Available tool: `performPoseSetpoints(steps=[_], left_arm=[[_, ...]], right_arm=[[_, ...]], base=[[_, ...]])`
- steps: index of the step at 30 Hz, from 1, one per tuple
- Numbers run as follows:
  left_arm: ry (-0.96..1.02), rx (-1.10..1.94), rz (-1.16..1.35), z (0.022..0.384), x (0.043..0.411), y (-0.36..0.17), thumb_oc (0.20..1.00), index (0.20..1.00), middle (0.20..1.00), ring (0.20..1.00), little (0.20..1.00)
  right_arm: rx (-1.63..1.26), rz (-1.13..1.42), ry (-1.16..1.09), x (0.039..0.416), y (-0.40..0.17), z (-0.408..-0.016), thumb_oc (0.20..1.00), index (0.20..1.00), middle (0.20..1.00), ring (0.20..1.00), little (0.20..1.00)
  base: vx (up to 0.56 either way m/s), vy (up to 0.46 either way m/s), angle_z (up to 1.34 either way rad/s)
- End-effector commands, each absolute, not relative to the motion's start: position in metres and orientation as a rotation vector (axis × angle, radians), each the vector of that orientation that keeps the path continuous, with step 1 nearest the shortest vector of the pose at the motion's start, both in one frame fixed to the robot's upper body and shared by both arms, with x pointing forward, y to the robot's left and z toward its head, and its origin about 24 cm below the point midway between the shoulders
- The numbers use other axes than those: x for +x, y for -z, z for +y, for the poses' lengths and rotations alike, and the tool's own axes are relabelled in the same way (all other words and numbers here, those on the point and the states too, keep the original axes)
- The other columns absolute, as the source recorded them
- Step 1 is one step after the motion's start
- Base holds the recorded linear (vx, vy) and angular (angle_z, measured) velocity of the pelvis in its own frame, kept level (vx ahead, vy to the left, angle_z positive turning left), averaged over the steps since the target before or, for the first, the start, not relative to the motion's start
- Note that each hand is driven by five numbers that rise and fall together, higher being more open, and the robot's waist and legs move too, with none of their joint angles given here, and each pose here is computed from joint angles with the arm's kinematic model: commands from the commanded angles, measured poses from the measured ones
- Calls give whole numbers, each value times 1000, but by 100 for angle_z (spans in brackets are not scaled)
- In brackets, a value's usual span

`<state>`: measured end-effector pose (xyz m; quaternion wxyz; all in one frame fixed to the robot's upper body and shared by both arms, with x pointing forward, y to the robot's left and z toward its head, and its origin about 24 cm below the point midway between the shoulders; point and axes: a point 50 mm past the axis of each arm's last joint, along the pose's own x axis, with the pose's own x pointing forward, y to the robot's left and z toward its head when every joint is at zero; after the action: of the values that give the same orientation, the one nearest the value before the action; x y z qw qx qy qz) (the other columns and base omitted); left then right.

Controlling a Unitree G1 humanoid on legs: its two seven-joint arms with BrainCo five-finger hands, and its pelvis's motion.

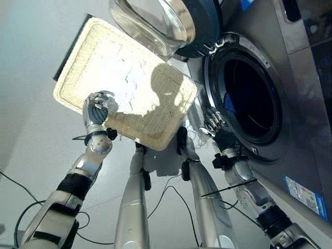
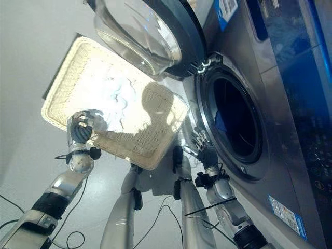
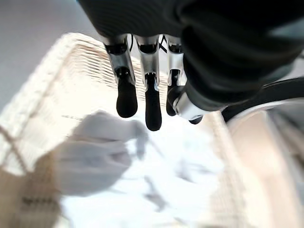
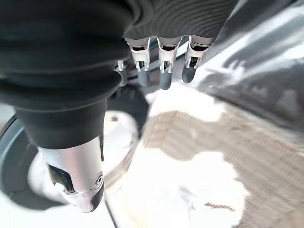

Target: Put the clothes into the washing machine.

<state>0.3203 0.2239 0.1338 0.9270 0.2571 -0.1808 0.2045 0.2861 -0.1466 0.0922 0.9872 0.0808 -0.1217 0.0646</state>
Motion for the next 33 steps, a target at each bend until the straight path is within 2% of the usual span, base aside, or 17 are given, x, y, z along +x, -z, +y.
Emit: performPoseSetpoints(steps=[1,4,5,6,7,9,13,14,15,16,17,18,19,21,23,33], left_arm=[[-340,498,-461,216,322,-146,200,200,200,200,200],[-283,518,-476,210,319,-148,200,200,200,200,200],[-189,532,-483,205,316,-154,200,200,200,200,200],[-189,532,-483,205,316,-154,200,200,200,200,200],[-93,499,-496,199,313,-164,200,200,200,200,200],[-17,474,-512,193,310,-169,200,200,200,200,200],[-3,516,-517,189,312,-176,200,200,200,200,200],[-51,568,-496,191,316,-176,213,213,213,213,213],[-75,588,-490,193,317,-176,363,363,363,363,363],[-119,616,-472,197,319,-175,595,595,595,595,595],[-119,616,-472,197,319,-175,595,595,595,595,595],[-156,634,-452,200,321,-174,1000,1000,1000,1000,1000],[-156,634,-452,200,321,-174,1000,1000,1000,1000,1000],[-447,806,-302,233,335,-166,1000,1000,1000,1000,1000],[-536,851,-258,241,340,-164,1000,1000,1000,1000,1000],[-765,1116,-114,260,363,-172,1000,1000,1000,1000,1000]], right_arm=[[109,-387,-125,279,-115,-148,1000,1000,1000,1000,1000],[37,-370,-96,283,-114,-152,1000,1000,1000,1000,1000],[-200,-372,-103,289,-118,-152,1000,1000,1000,1000,1000],[-200,-372,-103,289,-118,-152,1000,1000,1000,1000,1000],[-438,-421,-129,293,-129,-153,1000,1000,1000,1000,1000],[-601,-473,-132,296,-137,-153,1000,1000,1000,1000,1000],[-714,-505,-135,306,-149,-152,1000,1000,1000,1000,1000],[-719,-497,-137,312,-151,-151,1000,1000,1000,1000,1000],[-718,-493,-136,313,-151,-151,1000,1000,1000,1000,1000],[-715,-486,-137,315,-152,-151,1000,1000,1000,1000,1000],[-715,-486,-137,315,-152,-151,1000,1000,1000,1000,1000],[-714,-480,-137,317,-152,-151,1000,1000,1000,1000,1000],[-714,-480,-137,317,-152,-151,1000,1000,1000,1000,1000],[-708,-427,-158,321,-150,-148,1000,1000,1000,1000,1000],[-706,-398,-173,320,-145,-146,1000,1000,1000,1000,1000],[-660,-309,-219,324,-131,-140,1000,1000,1000,1000,1000]], base=[[-41,-20,6],[-27,-14,9],[-51,-20,14],[-70,15,9],[-34,26,5],[-41,17,2],[-34,-8,0],[0,0,0],[0,0,0],[0,0,0],[0,0,0],[0,0,0],[0,0,0],[20,19,0],[59,54,3],[63,91,-10]])
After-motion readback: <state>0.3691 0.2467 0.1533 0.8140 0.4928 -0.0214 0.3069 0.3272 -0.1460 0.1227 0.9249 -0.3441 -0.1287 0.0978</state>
